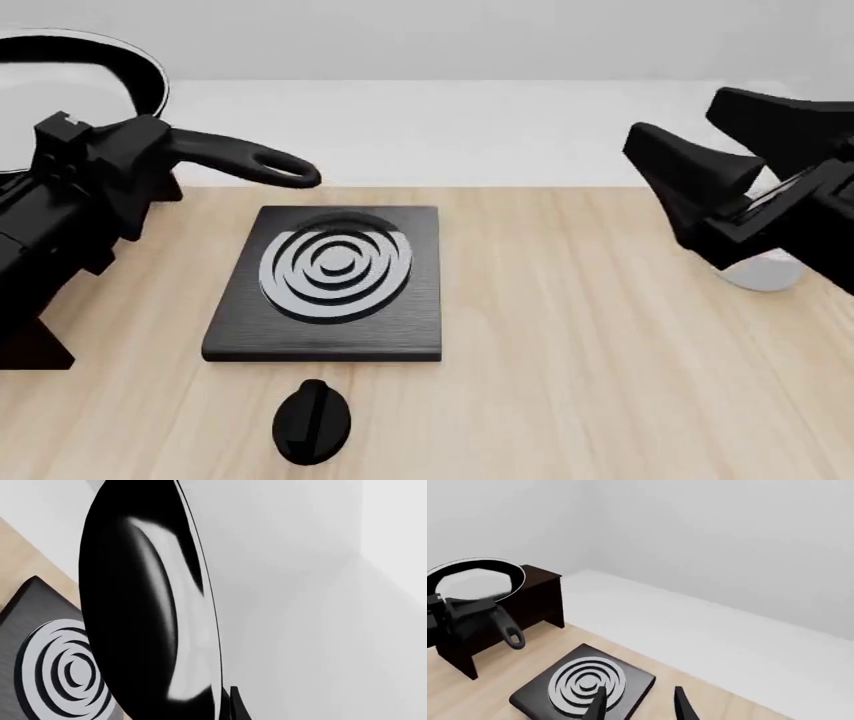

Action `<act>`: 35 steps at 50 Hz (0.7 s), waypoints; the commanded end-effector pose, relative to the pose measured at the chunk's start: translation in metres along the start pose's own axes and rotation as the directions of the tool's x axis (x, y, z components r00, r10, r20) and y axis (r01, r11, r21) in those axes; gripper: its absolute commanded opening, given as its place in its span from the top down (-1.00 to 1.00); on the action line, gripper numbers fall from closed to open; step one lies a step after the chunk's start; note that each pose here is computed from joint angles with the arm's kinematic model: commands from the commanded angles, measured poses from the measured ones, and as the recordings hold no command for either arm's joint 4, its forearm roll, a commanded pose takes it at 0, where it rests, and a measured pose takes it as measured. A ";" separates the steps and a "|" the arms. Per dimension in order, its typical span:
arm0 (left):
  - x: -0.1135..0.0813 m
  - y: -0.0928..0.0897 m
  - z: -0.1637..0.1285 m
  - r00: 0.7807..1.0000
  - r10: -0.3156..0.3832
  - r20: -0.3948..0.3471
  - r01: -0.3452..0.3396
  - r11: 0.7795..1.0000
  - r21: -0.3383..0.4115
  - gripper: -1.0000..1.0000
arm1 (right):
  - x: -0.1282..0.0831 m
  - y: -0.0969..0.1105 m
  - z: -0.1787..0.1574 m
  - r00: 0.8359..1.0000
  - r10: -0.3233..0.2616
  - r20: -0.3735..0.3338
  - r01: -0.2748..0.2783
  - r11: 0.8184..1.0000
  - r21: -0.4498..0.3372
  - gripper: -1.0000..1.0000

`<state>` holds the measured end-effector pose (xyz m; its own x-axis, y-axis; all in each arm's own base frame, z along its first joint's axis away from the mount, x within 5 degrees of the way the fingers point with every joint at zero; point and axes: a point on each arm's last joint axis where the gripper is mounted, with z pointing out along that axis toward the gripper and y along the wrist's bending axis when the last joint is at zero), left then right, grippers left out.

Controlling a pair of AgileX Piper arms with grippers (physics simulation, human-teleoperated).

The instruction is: Put the frying pan on the cabinet shelf.

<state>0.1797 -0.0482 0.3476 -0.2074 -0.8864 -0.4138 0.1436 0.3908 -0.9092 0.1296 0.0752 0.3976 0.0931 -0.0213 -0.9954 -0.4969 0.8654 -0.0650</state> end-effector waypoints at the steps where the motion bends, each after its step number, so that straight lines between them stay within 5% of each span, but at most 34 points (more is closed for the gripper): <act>1: -0.012 -0.003 0.008 0.995 0.085 0.057 -0.086 0.996 0.019 1.00 | 0.031 -0.012 -0.035 1.000 0.011 -0.029 -0.007 0.993 0.120 -1.00; 5: -0.017 0.002 0.022 0.996 0.012 0.084 -0.014 1.000 0.018 1.00 | 0.045 -0.011 -0.034 0.998 0.013 -0.062 -0.006 0.994 0.109 -1.00; 14: -0.036 0.003 0.052 0.990 0.052 0.134 -0.048 0.998 -0.032 1.00 | 0.049 -0.009 -0.029 0.997 0.025 -0.074 -0.018 0.995 0.096 -1.00; 18: -0.041 0.017 0.066 0.987 -0.002 0.160 0.010 0.999 -0.051 1.00 | 0.050 -0.009 -0.027 0.997 0.026 -0.079 -0.018 0.995 0.094 -1.00; 24: -0.055 0.013 0.077 0.981 0.023 0.193 -0.013 0.999 -0.053 1.00 | 0.049 -0.009 -0.027 0.996 0.023 -0.086 -0.015 0.996 0.093 -1.00; 35: -0.074 0.036 0.095 0.967 0.019 0.253 0.008 0.994 -0.105 1.00 | 0.056 -0.008 -0.031 0.995 0.048 -0.092 -0.039 0.995 0.096 -1.00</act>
<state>0.2710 -0.0089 0.3476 -0.0073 -0.9380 -0.3467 0.0272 0.3464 -0.9377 0.1137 0.0520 0.3477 0.0074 -0.0370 -0.9993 -0.4158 0.9087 -0.0367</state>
